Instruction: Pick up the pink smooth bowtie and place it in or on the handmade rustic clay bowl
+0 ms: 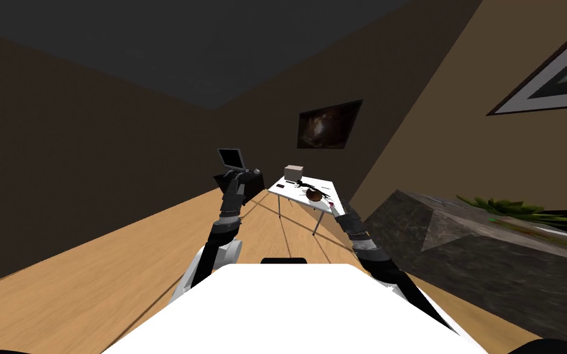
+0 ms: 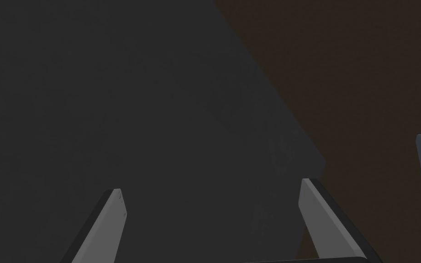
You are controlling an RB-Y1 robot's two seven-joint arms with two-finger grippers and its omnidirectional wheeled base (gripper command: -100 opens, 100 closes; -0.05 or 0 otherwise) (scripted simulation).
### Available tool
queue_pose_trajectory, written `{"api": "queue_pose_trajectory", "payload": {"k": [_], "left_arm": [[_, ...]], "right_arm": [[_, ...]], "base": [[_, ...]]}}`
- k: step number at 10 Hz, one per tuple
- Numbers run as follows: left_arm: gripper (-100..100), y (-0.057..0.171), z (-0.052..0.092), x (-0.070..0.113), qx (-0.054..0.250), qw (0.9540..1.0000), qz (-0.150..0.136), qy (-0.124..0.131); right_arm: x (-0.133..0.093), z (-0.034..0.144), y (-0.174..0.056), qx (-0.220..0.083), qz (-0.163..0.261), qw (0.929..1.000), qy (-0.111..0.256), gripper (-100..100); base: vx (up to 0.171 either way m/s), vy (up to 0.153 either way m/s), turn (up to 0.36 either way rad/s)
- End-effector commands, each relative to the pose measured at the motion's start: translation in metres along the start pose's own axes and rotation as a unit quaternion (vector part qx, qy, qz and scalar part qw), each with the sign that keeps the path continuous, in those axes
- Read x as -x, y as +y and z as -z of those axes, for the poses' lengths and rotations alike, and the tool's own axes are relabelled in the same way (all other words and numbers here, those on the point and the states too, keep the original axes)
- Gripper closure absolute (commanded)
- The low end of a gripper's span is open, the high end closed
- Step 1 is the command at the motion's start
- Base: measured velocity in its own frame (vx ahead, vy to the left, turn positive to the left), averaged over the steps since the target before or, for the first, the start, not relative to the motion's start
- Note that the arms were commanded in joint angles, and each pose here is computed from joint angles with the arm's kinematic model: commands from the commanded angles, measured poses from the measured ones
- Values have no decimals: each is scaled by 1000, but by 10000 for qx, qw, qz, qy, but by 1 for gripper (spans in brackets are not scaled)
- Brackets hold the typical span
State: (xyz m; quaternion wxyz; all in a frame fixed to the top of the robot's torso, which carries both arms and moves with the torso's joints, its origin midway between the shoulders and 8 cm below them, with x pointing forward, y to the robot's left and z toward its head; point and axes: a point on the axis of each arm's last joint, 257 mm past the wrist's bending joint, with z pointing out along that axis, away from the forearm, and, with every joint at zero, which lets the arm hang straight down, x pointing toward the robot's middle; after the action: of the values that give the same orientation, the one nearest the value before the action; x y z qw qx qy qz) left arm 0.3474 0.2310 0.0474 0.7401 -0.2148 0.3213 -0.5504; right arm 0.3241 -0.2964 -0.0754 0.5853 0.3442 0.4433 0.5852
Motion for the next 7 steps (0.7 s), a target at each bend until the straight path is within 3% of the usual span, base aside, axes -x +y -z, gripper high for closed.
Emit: {"api": "queue_pose_trajectory", "payload": {"k": [1, 2, 3, 4, 5, 6, 7], "left_arm": [[0, 0, 0, 0, 0, 10000, 0, 0], [0, 0, 0, 0, 0, 10000, -1, 0], [0, 0, 0, 0, 0, 10000, 0, 0], [0, 0, 0, 0, 0, 10000, -1, 0], [0, 0, 0, 0, 0, 10000, 0, 0], [0, 0, 0, 0, 0, 10000, -1, 0], [0, 0, 0, 0, 0, 10000, -1, 0]], "right_arm": [[2, 5, -10, -196, -43, 9998, 89, -100], [3, 18, -32, -566, -189, 9981, 126, -100], [2, 18, -32, -583, -159, 9980, 190, -100], [3, 33, -55, -970, -298, 9946, 229, -100], [2, 33, -55, -985, -273, 9944, 280, -100], [4, 51, -77, -1380, -412, 9891, 300, -100], [3, 51, -77, -1398, -383, 9888, 357, -100]], "base": [[-32, 61, 101], [-33, 80, 164], [-33, 58, 102], [-17, 84, 205], [-17, 58, 118], [-19, 61, 149], [-9, 50, 119]]}}
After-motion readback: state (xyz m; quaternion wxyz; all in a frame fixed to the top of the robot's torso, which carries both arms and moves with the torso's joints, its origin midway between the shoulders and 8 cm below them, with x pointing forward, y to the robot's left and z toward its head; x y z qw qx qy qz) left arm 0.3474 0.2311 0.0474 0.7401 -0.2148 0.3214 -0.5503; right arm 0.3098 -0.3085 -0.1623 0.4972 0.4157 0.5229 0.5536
